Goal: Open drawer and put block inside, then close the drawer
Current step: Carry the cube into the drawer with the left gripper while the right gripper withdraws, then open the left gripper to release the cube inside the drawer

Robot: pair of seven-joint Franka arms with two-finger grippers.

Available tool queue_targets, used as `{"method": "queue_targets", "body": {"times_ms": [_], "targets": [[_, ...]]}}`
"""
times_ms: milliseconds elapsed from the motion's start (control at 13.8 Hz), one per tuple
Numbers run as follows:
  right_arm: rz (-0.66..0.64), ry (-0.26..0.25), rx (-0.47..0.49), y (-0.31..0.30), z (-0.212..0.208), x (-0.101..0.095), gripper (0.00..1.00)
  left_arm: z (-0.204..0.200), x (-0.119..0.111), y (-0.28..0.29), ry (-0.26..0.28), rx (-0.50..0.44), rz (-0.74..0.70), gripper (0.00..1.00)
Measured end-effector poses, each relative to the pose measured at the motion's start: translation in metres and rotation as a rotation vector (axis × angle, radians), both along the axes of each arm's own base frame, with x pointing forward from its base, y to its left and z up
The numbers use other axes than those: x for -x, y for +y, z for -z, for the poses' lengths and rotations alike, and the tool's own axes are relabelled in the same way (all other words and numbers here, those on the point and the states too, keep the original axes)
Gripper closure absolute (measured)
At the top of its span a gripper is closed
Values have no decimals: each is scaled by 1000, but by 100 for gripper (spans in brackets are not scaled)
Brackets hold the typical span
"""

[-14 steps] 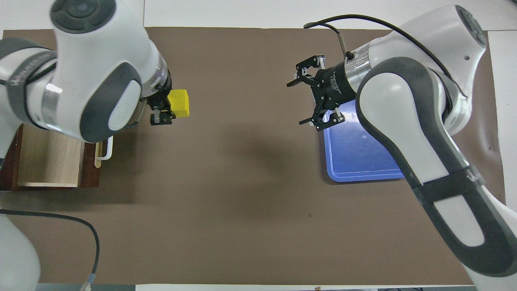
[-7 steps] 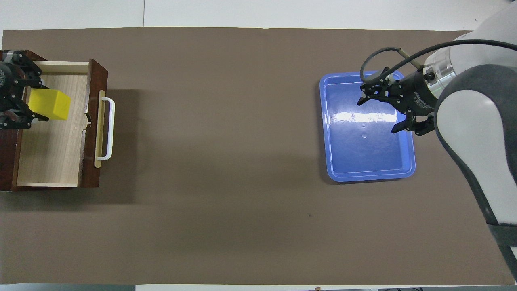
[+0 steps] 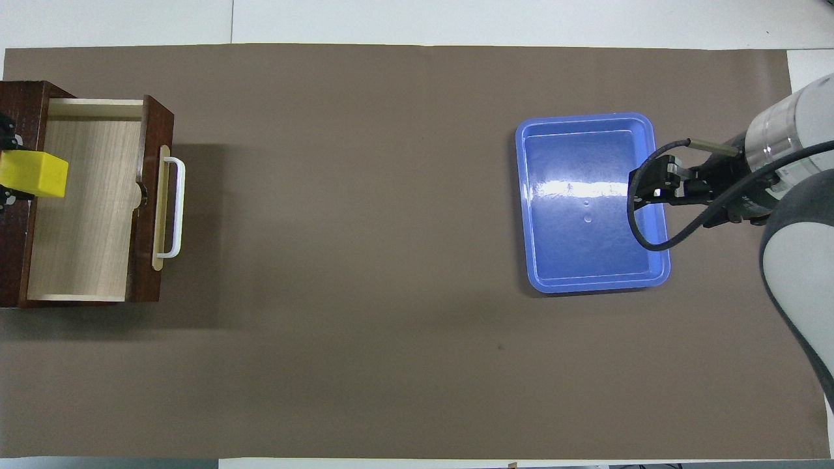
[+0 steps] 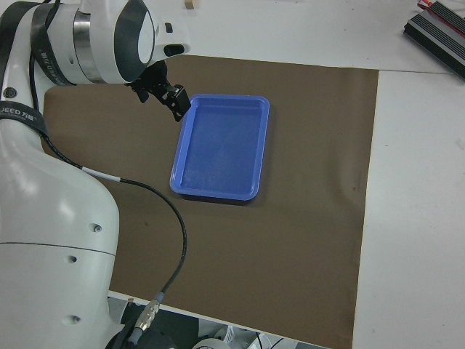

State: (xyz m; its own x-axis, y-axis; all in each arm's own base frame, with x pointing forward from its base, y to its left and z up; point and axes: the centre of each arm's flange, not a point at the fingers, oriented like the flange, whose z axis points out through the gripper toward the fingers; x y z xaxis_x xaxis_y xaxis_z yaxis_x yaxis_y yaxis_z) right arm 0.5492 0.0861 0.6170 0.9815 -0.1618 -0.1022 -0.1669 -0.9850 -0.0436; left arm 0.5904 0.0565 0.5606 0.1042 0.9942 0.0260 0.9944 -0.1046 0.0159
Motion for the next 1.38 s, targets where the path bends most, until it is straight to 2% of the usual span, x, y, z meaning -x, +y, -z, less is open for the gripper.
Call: {"method": "queue_targets", "body": {"times_ms": [145, 290, 434, 579, 797, 1376], "targets": [[-88, 5, 25, -6, 2, 1, 0, 28, 21, 7, 37, 13, -22, 44], [-114, -1, 30, -7, 3, 0, 0, 42, 32, 3, 36, 25, -43, 44], [-141, -21, 29, -12, 1, -3, 0, 55, 35, -3, 21, 25, -58, 44], [-165, -25, 26, -24, 1, -5, 0, 72, 37, -5, 24, 25, -78, 44], [-165, -25, 27, -34, 2, -6, 0, 98, 40, 1, 2, 24, -93, 44], [-104, -1, 38, -70, 15, -13, 0, 124, 48, 1, 23, 25, -95, 43]]}}
